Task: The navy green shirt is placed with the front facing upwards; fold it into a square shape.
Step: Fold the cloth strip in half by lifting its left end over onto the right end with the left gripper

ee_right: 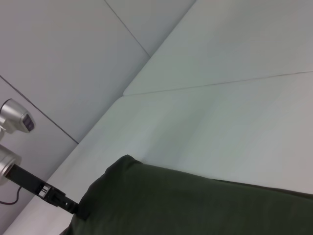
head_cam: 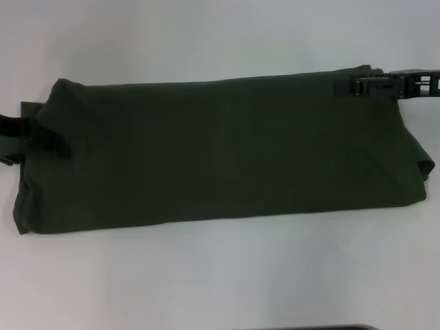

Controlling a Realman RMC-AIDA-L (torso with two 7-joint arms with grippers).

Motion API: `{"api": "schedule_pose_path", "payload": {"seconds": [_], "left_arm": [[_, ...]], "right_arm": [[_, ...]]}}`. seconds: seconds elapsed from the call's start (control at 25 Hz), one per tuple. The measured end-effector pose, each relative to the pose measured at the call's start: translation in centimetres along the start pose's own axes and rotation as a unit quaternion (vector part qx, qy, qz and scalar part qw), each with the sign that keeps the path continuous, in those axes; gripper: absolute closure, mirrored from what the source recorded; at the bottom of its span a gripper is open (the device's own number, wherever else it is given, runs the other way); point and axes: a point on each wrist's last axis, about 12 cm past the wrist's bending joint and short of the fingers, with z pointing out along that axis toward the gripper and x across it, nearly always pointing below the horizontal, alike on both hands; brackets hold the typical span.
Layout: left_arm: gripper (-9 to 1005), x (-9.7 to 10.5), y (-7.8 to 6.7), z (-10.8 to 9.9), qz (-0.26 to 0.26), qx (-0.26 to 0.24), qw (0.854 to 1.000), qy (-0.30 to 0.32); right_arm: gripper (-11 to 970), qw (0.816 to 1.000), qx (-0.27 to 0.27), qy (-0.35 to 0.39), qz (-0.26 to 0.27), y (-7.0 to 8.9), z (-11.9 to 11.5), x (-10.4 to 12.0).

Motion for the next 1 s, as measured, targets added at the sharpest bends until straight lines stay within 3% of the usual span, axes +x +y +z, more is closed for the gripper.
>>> {"api": "schedule_pose_path", "payload": {"seconds": [0.88, 1.0], "left_arm": [[290, -0.3, -1.8, 1.1, 0.035, -0.003, 0.999, 0.016], [395, -0.2, -1.8, 1.1, 0.04, -0.003, 0.999, 0.02]], "right_arm": [[155, 1.0, 0.0, 0.0, 0.0, 0.0, 0.1, 0.0], [155, 1.0, 0.0, 0.0, 0.0, 0.0, 0.1, 0.0]]}}
